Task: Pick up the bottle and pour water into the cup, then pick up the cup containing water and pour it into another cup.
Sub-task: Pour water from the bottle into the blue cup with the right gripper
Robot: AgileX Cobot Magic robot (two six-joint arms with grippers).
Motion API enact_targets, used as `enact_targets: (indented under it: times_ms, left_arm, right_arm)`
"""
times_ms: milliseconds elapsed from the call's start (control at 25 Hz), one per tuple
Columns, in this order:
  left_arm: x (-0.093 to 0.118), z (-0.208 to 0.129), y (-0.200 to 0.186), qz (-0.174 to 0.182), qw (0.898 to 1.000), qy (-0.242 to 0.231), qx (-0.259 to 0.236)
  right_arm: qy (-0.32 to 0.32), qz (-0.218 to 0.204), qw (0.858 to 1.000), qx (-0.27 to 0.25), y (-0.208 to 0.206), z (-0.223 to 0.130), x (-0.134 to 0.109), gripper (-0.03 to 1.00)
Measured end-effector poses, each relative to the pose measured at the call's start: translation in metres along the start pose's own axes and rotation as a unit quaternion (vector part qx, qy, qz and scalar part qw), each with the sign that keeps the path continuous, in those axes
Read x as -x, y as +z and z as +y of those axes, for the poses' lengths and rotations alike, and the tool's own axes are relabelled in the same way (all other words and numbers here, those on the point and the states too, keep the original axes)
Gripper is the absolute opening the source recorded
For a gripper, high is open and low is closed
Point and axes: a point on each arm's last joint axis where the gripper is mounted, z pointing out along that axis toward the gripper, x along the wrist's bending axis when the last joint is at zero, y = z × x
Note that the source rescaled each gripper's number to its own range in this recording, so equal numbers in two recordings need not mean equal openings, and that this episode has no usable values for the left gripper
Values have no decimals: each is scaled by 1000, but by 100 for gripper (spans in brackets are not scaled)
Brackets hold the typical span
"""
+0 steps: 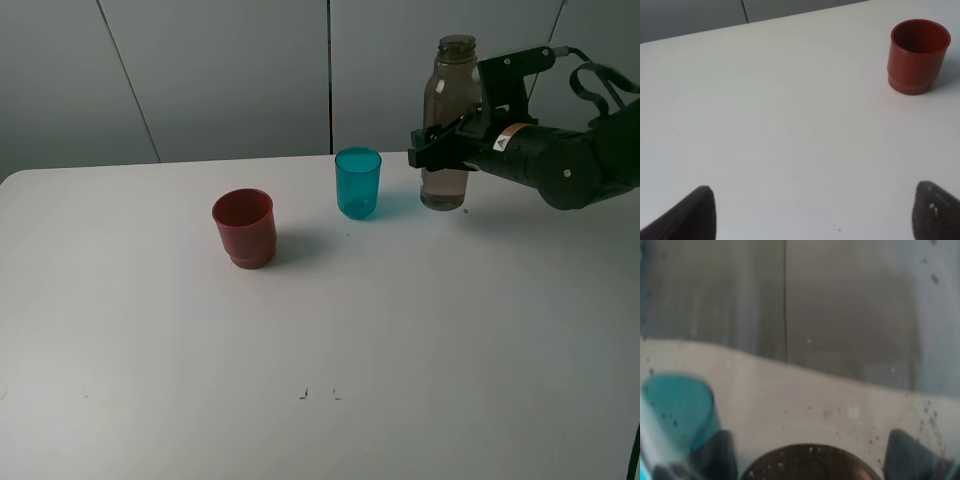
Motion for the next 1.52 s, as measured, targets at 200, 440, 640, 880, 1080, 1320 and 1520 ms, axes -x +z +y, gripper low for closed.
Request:
enact_targets:
  times_ms: [200,440,640,880,1080,1320,1520]
  left_arm:
    - [0,0,0,0,1000,0,0]
    - [0,0,0,0,1000,0,0]
    - [0,0,0,0,1000,1,0]
    - [0,0,0,0,1000,1,0]
    - [0,0,0,0,1000,1,0]
    - [0,0,0,0,1000,1,0]
    - [0,0,0,0,1000,1,0]
  right_arm:
    - [-15,4,1000,23,11,26,1,3]
    - [-38,11,999,31,34,36,1,3]
    - [-89,14,996,25,58,30,2,3]
    - [-151,13,988,30,76,24,2,3]
    - [-238,9,970,48,80,22,1,3]
    - [-320,2,945,62,80,25,1,3]
    - [-381,-3,923,62,80,25,1,3]
